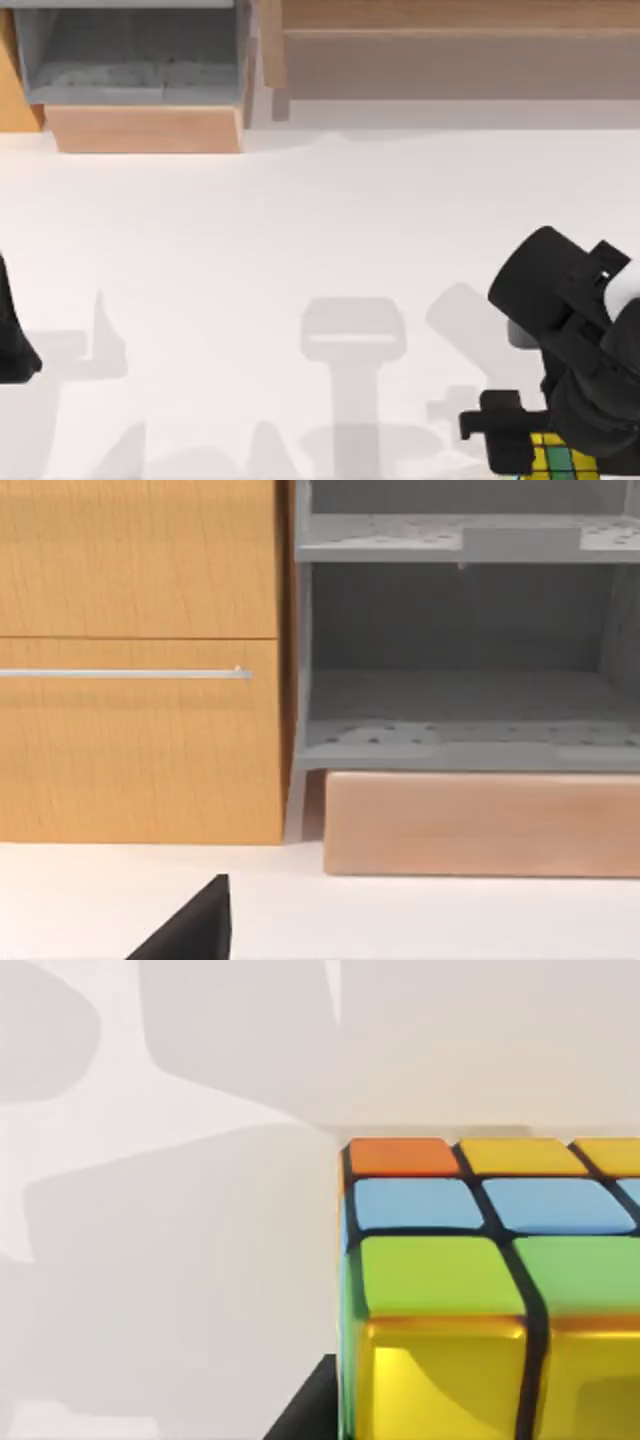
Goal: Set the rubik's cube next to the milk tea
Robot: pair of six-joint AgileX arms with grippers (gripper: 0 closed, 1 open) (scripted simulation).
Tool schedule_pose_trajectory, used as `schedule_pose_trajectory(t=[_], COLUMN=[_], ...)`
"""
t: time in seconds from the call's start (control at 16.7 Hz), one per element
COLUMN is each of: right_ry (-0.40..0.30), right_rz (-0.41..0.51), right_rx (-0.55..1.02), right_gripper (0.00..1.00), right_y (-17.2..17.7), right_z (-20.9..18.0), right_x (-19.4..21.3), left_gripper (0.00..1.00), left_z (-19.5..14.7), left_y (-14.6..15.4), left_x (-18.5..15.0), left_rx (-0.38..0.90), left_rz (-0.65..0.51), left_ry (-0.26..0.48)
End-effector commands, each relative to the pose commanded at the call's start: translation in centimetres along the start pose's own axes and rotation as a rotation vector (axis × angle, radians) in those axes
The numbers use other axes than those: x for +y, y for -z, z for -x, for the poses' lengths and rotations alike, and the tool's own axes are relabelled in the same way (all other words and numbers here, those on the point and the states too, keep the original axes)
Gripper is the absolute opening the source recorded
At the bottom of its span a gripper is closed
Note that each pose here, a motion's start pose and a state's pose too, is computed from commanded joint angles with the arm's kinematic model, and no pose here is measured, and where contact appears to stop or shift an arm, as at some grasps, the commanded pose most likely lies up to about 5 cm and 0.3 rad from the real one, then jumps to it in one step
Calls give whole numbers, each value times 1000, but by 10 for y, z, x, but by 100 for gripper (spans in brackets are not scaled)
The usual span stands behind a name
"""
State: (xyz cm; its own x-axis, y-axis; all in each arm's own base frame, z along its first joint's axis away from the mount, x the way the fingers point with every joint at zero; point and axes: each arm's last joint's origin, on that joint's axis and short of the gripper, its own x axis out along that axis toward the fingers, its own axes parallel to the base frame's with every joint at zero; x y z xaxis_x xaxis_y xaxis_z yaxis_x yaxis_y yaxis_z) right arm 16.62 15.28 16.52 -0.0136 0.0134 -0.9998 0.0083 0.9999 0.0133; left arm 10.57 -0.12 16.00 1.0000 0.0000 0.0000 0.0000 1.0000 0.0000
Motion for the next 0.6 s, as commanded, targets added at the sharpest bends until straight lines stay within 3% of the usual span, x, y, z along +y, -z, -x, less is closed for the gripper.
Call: schedule_pose_trajectory(t=[0.24, 0.6], right_ry=[0, 0], right_rz=[0, 0], right_rx=[0, 0], right_gripper=[98, 100], right_y=[0, 0], right_z=[0, 0], right_x=[0, 0], left_gripper=[100, 100], left_z=[0, 0], left_y=[0, 0], left_x=[0, 0], left_rx=[0, 0], left_rz=[0, 0], left_ry=[0, 0])
